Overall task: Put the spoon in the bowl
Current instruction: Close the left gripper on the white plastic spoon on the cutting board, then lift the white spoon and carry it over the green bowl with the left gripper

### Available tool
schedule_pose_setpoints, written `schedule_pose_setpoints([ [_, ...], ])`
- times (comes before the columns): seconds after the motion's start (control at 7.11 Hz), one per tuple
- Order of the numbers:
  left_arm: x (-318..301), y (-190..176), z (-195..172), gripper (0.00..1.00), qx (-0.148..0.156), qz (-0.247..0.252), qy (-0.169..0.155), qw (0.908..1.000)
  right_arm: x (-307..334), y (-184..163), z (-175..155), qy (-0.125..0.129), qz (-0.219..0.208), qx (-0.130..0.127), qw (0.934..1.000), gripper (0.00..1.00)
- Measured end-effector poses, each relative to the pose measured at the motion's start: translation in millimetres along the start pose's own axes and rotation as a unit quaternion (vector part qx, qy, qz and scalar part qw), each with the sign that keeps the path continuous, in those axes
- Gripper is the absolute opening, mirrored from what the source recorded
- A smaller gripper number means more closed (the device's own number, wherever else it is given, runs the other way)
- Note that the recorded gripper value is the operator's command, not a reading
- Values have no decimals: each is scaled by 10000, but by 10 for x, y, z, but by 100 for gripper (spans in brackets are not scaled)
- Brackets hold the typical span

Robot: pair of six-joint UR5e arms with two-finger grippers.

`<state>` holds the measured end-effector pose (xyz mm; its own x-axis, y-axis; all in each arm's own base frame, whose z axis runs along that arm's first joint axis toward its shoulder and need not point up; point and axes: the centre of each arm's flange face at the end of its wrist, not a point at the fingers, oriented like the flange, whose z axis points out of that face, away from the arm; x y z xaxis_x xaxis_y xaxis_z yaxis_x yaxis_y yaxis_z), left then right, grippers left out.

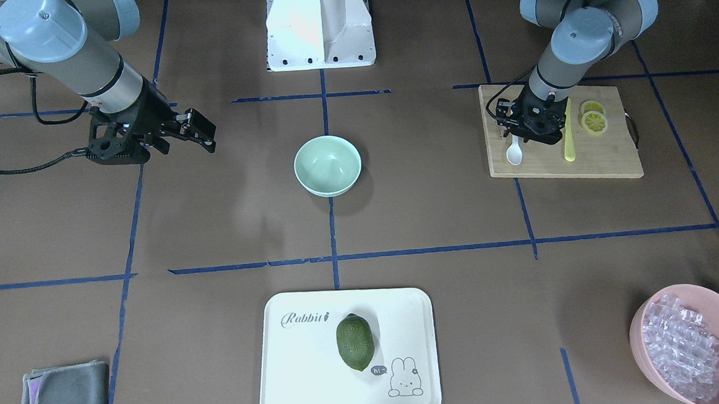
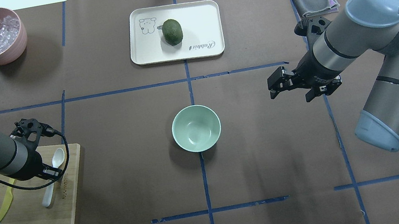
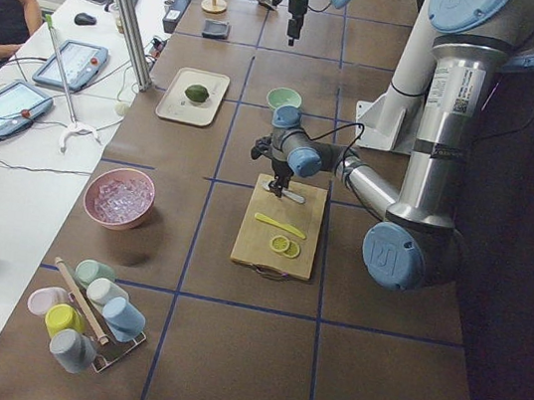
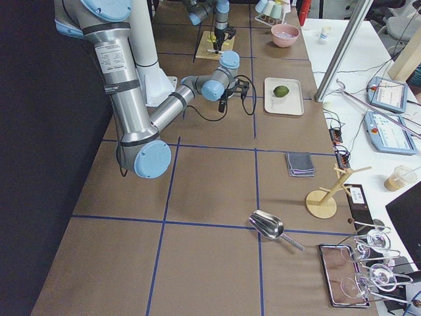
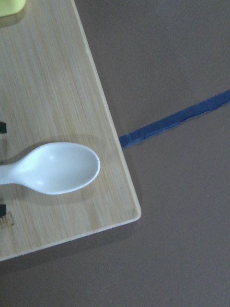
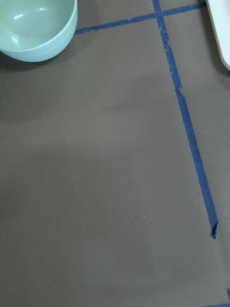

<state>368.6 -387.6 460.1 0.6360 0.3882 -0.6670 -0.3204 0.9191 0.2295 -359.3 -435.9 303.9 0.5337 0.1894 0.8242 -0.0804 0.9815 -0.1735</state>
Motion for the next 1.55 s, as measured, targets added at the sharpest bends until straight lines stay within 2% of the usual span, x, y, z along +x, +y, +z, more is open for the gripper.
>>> schedule_pose_setpoints([
  [0.14,16,9,-7,0,-34,-6,57,10000,0,0,-1,-1,-2,0,10000,99],
  [1.12,113,15,-172,0,-38,-23,317,9995,-15,12,-41,-39,-15,0,10000,99],
  [1.55,292,-59,-347,0,121,-19,465,9988,49,-23,-126,-63,28,36,10000,99],
])
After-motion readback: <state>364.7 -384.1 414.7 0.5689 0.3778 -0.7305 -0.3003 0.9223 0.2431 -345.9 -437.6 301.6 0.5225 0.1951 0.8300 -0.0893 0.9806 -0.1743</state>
